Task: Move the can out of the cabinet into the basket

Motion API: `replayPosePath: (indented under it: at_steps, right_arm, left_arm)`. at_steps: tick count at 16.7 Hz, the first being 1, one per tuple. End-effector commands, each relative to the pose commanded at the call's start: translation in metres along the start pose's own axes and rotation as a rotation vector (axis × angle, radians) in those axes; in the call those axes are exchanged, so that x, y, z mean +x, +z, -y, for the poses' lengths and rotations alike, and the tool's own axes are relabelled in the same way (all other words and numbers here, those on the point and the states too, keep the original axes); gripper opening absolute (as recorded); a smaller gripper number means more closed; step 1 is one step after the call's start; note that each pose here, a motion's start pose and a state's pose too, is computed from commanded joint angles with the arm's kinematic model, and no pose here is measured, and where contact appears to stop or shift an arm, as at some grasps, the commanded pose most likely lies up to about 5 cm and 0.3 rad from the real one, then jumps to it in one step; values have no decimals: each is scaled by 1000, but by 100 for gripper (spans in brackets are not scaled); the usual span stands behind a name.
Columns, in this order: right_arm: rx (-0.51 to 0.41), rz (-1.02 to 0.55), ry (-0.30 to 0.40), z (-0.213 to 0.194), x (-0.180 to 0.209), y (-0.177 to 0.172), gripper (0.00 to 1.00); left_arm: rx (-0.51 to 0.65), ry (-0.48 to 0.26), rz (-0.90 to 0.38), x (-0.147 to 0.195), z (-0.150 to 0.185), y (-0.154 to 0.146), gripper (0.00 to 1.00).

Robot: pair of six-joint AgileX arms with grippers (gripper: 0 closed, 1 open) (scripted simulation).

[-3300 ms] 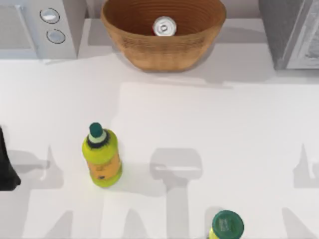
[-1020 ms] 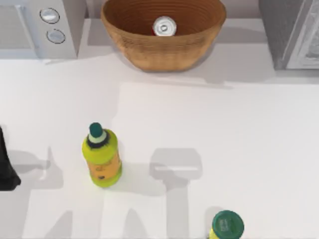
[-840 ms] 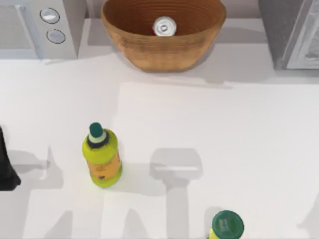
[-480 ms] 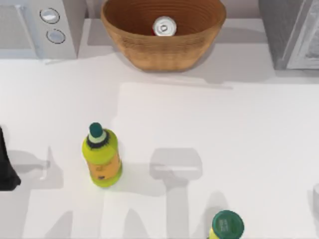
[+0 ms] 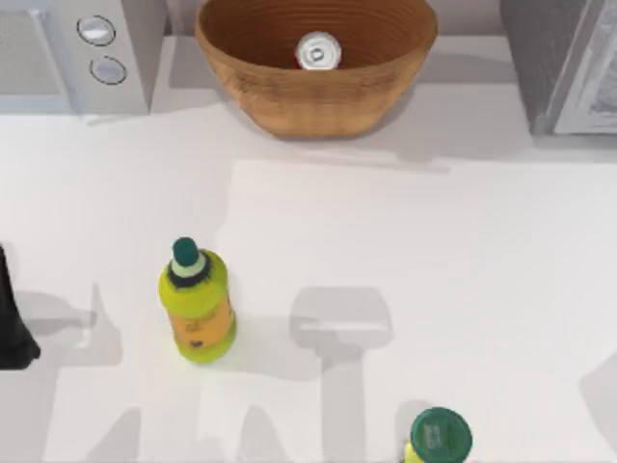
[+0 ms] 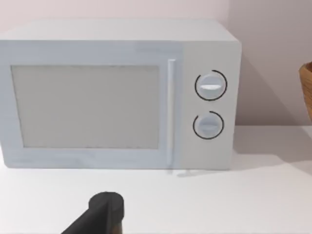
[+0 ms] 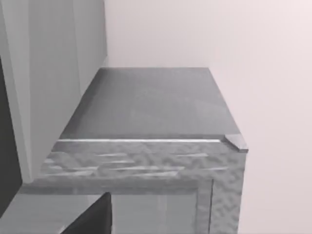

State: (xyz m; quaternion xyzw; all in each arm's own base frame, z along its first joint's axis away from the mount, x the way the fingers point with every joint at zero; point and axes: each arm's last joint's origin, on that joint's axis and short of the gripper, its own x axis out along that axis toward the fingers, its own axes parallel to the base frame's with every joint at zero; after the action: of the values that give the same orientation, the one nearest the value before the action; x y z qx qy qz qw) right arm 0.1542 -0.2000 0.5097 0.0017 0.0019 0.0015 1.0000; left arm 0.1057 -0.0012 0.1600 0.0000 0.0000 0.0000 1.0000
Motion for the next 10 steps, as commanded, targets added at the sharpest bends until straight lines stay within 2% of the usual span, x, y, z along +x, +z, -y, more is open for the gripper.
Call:
replayPosePath:
  at_steps: [5, 10]
  right_arm:
    - [-3, 3, -3, -3, 6, 1, 100]
    - [-1, 7, -1, -39, 51, 4, 100]
  left_arm:
    - [0, 0, 0, 0, 0, 0, 100]
    - [0, 0, 0, 0, 0, 0, 100]
